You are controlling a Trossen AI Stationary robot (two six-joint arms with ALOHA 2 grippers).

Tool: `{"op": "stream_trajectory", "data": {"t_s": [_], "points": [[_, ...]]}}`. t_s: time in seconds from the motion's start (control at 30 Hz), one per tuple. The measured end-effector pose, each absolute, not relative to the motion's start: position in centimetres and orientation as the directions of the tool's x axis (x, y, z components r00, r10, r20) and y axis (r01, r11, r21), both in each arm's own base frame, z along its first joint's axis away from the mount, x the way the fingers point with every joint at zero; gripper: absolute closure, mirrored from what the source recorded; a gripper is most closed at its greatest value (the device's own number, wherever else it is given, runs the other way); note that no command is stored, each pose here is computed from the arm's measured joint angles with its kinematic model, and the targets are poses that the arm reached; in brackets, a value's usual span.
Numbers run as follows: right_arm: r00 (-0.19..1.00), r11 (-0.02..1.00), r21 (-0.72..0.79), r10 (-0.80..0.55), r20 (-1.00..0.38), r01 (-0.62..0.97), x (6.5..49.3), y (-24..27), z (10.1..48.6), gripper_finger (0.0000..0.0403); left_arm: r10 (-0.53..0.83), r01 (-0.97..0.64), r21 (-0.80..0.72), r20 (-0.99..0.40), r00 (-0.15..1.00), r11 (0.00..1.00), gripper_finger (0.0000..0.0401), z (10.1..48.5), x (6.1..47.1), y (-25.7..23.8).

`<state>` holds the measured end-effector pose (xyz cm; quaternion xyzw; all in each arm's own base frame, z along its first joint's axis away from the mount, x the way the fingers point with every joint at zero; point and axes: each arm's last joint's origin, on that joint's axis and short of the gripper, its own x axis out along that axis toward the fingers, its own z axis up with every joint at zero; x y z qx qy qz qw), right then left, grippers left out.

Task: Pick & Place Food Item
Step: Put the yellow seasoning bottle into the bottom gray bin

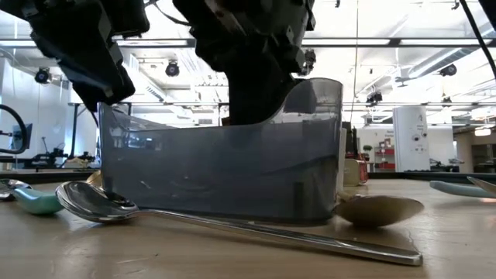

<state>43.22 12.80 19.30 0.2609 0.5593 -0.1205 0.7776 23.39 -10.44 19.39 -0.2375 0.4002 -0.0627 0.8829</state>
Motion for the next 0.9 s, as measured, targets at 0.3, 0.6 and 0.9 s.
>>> {"op": "stream_trajectory", "data": {"t_s": [0.3,0.6,0.9], "points": [[0.447,0.868,0.298,0.101,-0.889,0.398,40.9,12.1,25.8,0.0392,-0.337,-0.011,-0.542,-0.538,0.772,0.84,0.0393,23.6,21.3,-9.5],[0.428,0.875,0.19,-0.022,-0.903,0.445,34.3,10.3,32.9,0.0392,-0.247,-0.262,-0.456,-0.786,0.567,0.85,0.0393,25.7,16.7,-7.4],[0.289,0.777,-0.028,-0.268,-0.919,0.629,28.3,9.5,35.5,0.0368,-0.119,-0.647,-0.361,-0.915,0.386,0.671,0.0393,24.7,14.9,-6.1]]}}
